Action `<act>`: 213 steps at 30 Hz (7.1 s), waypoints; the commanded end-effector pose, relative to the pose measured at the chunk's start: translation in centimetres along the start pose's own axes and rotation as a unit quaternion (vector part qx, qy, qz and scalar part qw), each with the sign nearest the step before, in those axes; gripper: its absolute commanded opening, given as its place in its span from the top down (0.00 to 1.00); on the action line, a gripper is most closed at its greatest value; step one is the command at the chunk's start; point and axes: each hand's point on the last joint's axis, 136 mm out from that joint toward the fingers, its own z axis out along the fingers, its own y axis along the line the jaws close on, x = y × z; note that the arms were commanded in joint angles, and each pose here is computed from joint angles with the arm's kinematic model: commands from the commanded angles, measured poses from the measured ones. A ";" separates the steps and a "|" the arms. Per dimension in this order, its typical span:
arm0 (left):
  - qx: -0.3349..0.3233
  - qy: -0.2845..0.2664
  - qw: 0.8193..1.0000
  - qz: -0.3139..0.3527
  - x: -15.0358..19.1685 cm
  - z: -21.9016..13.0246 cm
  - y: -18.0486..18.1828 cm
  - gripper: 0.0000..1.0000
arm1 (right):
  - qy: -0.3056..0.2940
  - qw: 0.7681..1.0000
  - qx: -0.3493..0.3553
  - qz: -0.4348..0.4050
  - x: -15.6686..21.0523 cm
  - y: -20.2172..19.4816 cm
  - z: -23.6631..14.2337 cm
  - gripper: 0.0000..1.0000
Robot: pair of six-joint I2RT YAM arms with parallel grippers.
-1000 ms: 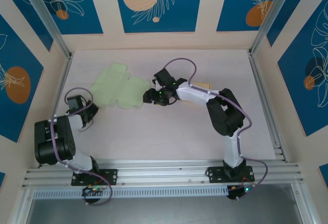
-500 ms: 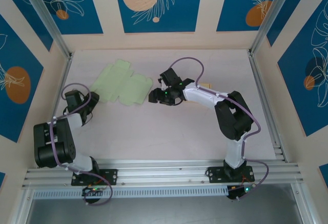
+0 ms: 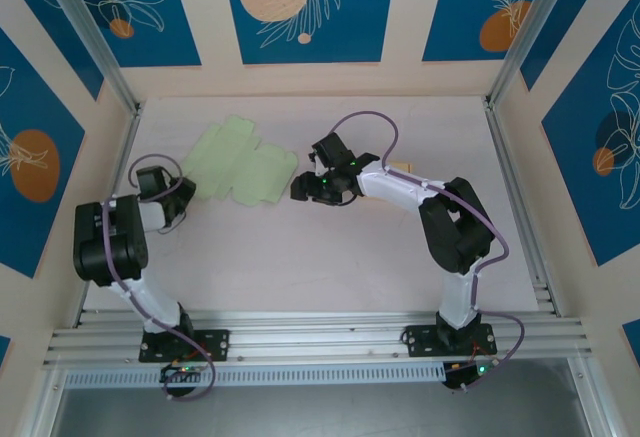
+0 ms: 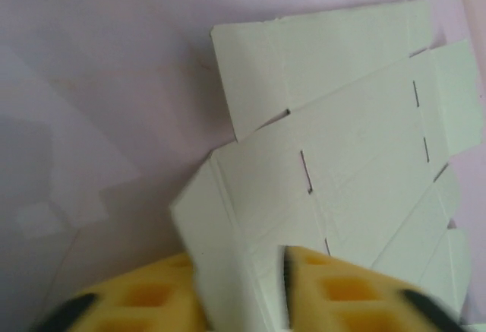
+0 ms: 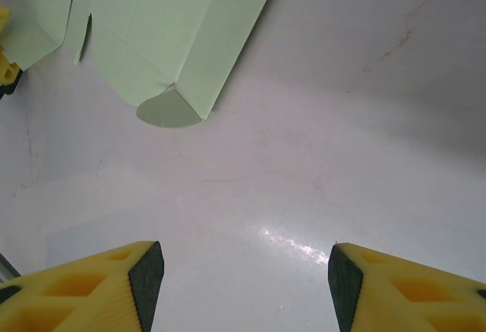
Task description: Fold the paper box
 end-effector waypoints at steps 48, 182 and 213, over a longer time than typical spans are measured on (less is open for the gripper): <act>0.529 0.094 0.646 0.542 11.4 -18.1 -20.5 1.00 | -0.130 0.956 -0.154 -0.211 -1.2 -3.2 -11.9 0.19; 0.135 -0.157 0.277 0.938 23.9 -9.0 -20.0 1.00 | 0.014 0.997 -0.043 0.058 -1.2 -1.4 -4.6 0.43; 0.119 -0.222 0.301 0.920 24.0 -9.1 -21.6 1.00 | -0.032 0.995 -0.089 0.037 -3.9 -1.7 -4.9 0.55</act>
